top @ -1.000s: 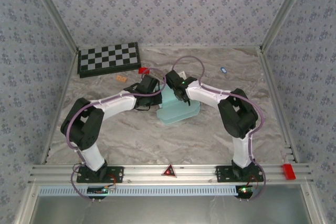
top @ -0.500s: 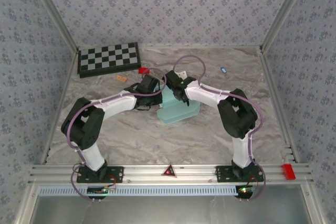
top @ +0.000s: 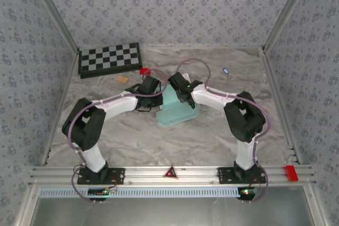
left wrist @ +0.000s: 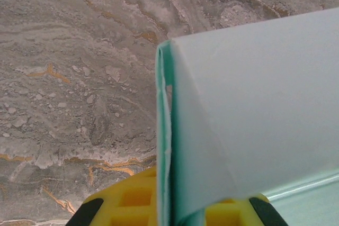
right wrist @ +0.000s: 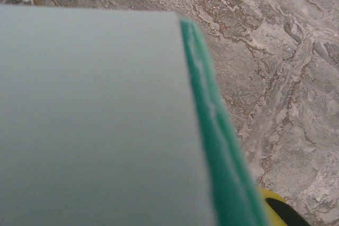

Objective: Fold the paper box

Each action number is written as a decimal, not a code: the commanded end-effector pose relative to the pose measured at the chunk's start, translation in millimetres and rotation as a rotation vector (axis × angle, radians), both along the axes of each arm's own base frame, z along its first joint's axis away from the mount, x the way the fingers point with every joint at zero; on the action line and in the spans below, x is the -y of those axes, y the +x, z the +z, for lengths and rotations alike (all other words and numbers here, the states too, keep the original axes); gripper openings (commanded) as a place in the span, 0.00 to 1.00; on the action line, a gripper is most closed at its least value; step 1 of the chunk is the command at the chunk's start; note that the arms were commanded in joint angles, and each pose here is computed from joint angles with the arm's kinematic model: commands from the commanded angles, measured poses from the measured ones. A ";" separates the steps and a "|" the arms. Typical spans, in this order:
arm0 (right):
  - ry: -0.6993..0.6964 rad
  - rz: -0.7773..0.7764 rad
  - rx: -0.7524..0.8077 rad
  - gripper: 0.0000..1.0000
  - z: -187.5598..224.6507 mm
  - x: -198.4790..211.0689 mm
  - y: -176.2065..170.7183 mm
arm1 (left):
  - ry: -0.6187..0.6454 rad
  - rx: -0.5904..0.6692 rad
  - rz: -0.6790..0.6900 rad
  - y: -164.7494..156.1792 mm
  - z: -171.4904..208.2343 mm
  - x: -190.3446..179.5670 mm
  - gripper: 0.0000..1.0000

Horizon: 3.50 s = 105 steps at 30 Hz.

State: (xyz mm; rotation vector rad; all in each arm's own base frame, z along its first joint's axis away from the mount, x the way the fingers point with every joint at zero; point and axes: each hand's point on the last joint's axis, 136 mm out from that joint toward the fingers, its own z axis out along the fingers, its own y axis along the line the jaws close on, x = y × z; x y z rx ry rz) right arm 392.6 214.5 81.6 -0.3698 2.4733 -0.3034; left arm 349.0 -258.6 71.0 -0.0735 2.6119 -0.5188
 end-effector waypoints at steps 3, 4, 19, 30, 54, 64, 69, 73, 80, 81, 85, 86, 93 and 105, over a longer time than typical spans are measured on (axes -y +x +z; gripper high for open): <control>0.068 0.047 0.019 0.33 13.8 -6.2 -0.2 | -0.012 0.009 0.020 9.9 7.8 2.7 0.00; 0.081 0.049 0.017 0.36 14.2 -6.8 -0.4 | -0.013 0.006 0.021 9.9 7.1 2.7 0.00; 0.246 0.049 0.078 0.50 48.5 -8.5 3.6 | -0.020 -0.002 0.020 9.8 6.6 4.7 0.00; 0.421 0.074 0.110 0.51 72.4 -1.0 -2.1 | -0.029 -0.005 0.045 10.6 8.4 3.7 0.00; 0.778 -0.214 0.141 0.50 162.6 49.1 -88.0 | -0.314 -0.185 0.468 27.6 21.7 15.0 0.00; 0.915 -0.205 0.015 0.51 151.3 14.0 -101.0 | -0.299 -0.316 0.651 12.0 11.7 9.4 0.00; 0.921 -0.194 -0.020 0.51 141.3 -1.7 -100.0 | -0.279 -0.339 0.700 3.4 8.6 6.4 0.00; 0.926 -0.191 -0.034 0.51 135.9 -7.9 -97.6 | -0.286 -0.340 0.706 1.6 7.6 6.6 0.00; 0.922 -0.203 -0.043 0.50 125.8 -12.4 -92.3 | -0.299 -0.341 0.708 0.2 8.3 8.2 0.00; 0.921 -0.205 -0.045 0.50 124.1 -13.3 -91.1 | -0.301 -0.339 0.707 0.2 8.6 8.3 0.00; 0.916 -0.206 -0.060 0.46 117.5 -18.8 -85.6 | -0.304 -0.337 0.709 0.5 9.7 8.2 0.00; 0.911 -0.206 -0.064 0.45 115.8 -20.1 -84.7 | -0.302 -0.338 0.709 0.6 9.3 7.8 0.00; 0.874 -0.243 -0.051 0.28 107.4 -13.4 -80.8 | -0.304 -0.343 0.710 -0.4 7.2 8.2 0.00; 0.815 -0.297 -0.029 0.02 108.2 -1.8 -77.0 | -0.322 -0.377 0.693 -2.8 1.3 15.8 0.01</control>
